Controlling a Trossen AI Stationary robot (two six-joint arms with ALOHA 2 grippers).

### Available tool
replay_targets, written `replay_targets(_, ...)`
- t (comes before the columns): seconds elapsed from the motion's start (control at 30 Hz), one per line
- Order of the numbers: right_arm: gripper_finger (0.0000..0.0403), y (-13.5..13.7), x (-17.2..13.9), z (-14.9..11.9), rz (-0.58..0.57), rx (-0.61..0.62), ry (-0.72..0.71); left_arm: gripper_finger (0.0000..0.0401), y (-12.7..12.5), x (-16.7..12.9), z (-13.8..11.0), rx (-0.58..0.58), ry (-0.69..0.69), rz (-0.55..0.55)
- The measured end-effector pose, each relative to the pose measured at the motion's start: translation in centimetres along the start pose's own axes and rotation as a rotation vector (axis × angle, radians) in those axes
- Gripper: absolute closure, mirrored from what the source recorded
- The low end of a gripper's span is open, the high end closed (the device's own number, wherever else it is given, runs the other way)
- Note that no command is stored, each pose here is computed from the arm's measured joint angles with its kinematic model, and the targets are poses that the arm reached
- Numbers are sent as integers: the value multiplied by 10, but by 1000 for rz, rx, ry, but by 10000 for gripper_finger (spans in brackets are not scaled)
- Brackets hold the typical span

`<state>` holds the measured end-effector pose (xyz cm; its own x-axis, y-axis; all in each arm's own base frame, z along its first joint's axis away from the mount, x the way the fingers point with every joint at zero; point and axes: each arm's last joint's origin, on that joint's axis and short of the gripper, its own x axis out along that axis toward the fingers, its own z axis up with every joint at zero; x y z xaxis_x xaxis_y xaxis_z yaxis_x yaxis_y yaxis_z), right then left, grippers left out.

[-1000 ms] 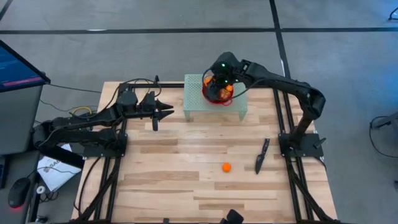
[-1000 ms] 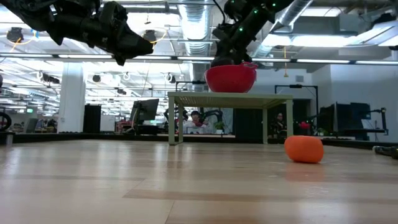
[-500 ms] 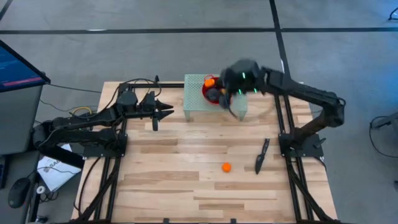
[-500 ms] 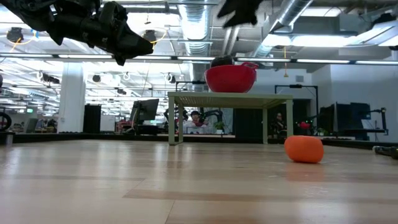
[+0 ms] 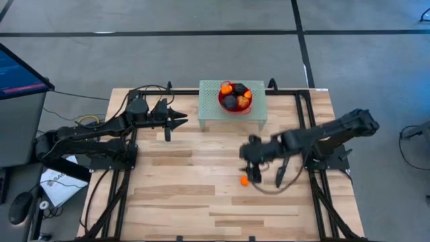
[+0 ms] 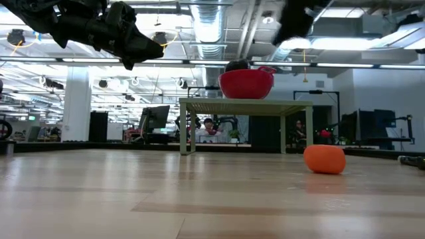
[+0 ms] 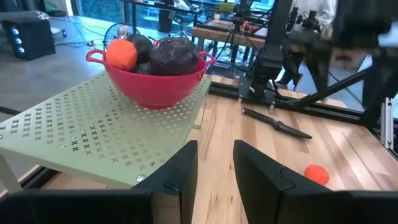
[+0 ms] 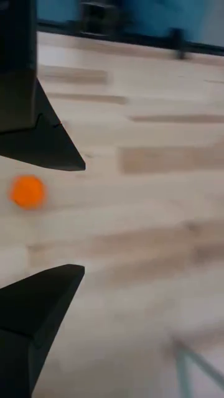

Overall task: Pick & Place Fruit
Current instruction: Put the orange into the red strainer bowl on the shelf

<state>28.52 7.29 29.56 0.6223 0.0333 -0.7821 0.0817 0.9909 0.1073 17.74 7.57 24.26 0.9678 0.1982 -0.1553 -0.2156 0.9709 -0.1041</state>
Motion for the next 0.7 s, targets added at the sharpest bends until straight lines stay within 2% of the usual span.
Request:
replay_targets(0.17,148,25,43,-41,13,-80,169,304,0,0,0,0,0,0)
replay_targets(0.3,147,31,78,-58,27,-159,237,304,0,0,0,0,0,0)
replay_targets(0.47,147,25,110,-65,15,-210,312,304,0,0,0,0,0,0)
replay_targets(0.7,147,25,130,-76,-3,-254,374,304,0,0,0,-2,-4,0)
